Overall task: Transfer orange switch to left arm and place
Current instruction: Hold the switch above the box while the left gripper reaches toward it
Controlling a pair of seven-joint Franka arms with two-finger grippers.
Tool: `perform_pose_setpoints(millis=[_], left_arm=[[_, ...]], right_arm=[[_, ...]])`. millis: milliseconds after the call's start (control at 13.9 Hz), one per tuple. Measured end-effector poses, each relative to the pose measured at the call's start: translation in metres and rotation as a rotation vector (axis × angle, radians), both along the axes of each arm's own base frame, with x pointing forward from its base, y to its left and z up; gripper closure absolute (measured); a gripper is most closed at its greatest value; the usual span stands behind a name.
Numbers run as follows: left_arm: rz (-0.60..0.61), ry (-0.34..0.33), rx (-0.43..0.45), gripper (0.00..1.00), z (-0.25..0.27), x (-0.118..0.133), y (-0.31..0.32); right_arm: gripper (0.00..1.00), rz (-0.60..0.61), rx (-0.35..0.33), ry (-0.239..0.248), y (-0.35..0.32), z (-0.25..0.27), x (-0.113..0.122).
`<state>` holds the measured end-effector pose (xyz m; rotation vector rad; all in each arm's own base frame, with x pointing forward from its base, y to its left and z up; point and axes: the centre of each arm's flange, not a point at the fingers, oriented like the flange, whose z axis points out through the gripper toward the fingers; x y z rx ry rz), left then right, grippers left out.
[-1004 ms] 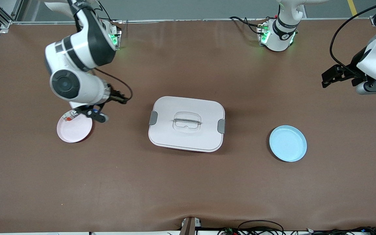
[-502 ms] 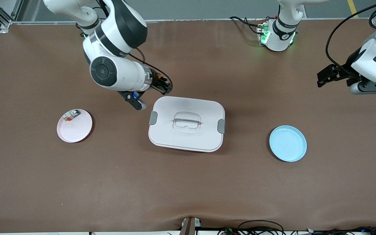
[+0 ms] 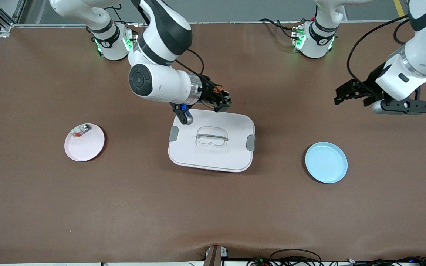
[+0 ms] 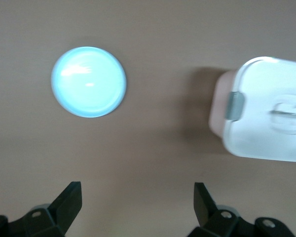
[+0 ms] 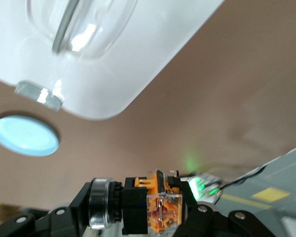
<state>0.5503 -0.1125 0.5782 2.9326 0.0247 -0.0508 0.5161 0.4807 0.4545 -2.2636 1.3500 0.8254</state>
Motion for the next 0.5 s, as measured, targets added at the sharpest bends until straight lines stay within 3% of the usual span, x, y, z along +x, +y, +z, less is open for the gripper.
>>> perform_pose_setpoints(millis=[502], left_arm=[[0.064,-0.023,-0.234,0.00,-0.033,-0.014,-0.040]], right_arm=[[0.27,-0.207,0.166,0.043,0.042,-0.008,0.008]])
